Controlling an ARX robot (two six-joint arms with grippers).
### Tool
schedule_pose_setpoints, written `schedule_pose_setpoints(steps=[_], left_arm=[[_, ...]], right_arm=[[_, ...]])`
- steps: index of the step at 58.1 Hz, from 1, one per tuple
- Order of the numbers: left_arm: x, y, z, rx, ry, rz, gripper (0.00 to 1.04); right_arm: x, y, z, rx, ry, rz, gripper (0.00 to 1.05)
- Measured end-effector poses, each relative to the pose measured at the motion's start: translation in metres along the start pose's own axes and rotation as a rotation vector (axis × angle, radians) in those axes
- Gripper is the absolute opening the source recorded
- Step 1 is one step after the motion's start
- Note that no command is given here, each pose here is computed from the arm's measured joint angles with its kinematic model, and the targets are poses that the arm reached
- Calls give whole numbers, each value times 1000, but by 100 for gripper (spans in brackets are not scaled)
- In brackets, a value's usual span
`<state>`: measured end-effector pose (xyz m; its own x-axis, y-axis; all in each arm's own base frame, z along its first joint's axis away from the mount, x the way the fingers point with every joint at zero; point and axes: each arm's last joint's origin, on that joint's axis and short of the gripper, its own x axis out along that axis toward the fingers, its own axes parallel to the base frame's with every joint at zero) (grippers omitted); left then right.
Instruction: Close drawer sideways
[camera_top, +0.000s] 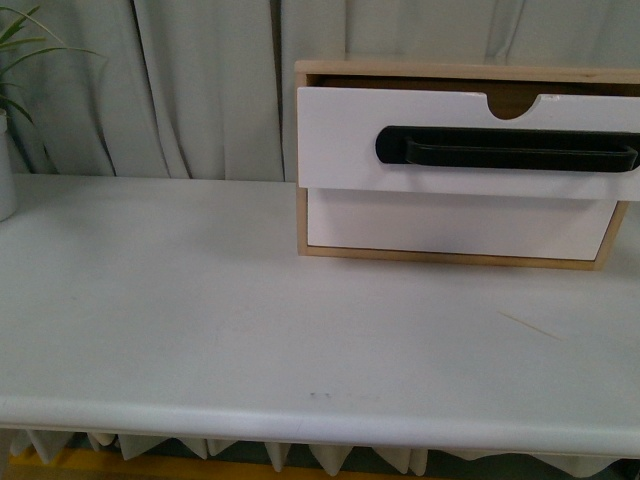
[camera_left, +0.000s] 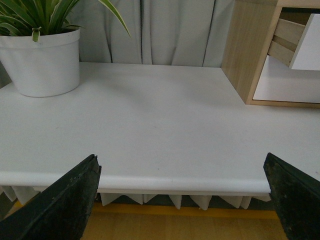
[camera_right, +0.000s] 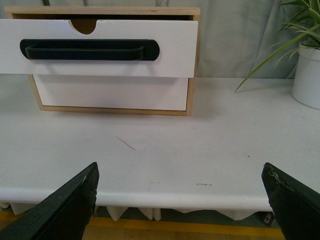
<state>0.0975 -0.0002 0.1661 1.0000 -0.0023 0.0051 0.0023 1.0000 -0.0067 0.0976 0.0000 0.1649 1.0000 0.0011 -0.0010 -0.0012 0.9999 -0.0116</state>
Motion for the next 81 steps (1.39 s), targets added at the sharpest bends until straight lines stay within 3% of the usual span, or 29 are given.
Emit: schedule_pose_setpoints(steps=[53, 56, 61, 67, 73, 81], left_arm=[[0, 0, 0, 0, 0, 0, 99], [1, 0, -1, -7, 25, 85, 99], [3, -3, -5, -19, 134, 311, 99], [6, -7, -4, -51, 185, 436, 99], [12, -11, 7, -159, 207, 434, 99], [31, -22, 19, -420, 246, 369, 99]], right_arm=[[0, 0, 0, -2, 4, -2, 96], [0, 0, -1, -13, 52, -11, 96], [3, 1, -3, -48, 129, -8, 96], [8, 3, 4, -105, 143, 17, 96], [15, 7, 22, -228, 118, 60, 96], [30, 13, 42, -442, 102, 138, 96]])
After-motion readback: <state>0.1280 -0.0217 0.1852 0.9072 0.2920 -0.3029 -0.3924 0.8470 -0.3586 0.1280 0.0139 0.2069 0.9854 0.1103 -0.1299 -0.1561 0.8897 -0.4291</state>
